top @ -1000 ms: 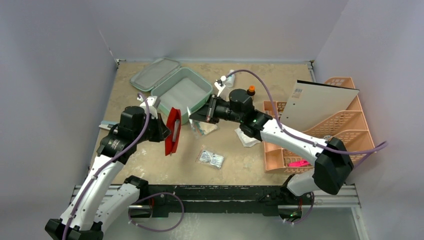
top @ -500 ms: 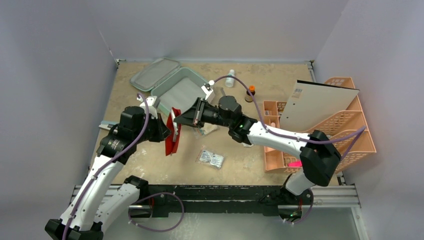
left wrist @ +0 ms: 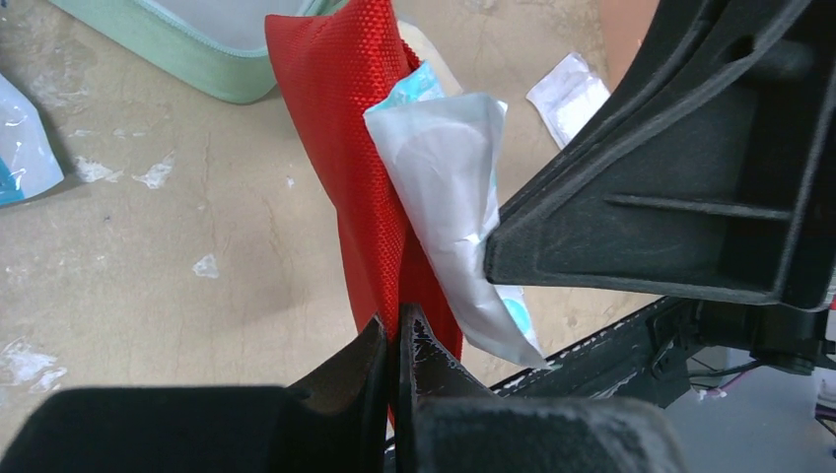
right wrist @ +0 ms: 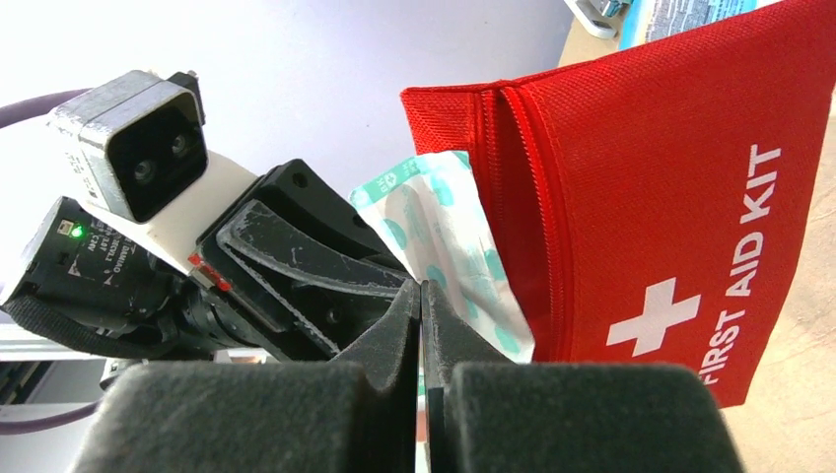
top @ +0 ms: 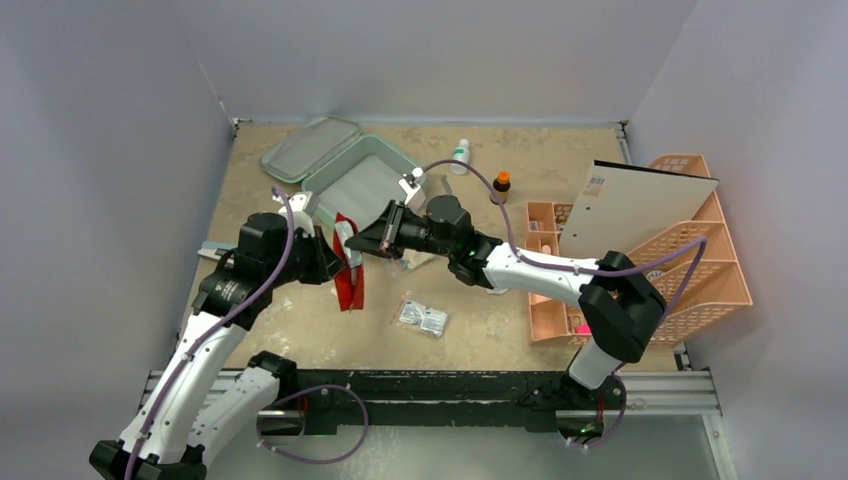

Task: Organize the medicine kit
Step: Place the medical item at the medicine pouch.

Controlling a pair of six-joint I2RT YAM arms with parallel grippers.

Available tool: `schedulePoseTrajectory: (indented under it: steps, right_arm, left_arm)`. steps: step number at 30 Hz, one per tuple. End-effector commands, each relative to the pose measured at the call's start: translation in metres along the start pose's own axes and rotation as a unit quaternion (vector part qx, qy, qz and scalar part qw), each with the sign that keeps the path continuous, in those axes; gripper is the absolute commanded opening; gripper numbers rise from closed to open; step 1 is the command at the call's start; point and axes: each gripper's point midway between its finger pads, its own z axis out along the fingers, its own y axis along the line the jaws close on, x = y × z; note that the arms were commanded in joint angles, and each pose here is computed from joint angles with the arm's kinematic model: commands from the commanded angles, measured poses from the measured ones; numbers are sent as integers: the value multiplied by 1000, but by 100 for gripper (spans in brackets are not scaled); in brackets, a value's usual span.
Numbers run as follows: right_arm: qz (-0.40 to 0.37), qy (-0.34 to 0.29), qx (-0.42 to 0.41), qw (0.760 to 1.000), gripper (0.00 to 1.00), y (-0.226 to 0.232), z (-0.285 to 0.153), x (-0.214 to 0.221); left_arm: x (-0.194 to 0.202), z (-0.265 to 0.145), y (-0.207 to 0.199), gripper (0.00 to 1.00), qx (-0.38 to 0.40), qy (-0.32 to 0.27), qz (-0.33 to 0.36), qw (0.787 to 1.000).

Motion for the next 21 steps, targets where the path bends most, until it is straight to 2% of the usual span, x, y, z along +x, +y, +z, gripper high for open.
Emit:
schedulePoseTrajectory:
  steps: [1,8,15,21]
  right_arm:
    - [-11,-28,12,999,0,4,-1,-11]
    - [-23,-50,51,997,0,-12,-8,-16]
    - [-35,-72,126,989,0,-32,-19,-23]
    - [-55,-76,166,982,0,-28,-21,-23]
  left_arm:
    - [-14,-2,-18,0,40,-30,-10,999]
    - [-15,-1,-18,0,41,-32,-17,999]
    - [-17,1,-18,0,42,-37,-20,998]
    - [-17,9,-22,0,56,-26,-14,998]
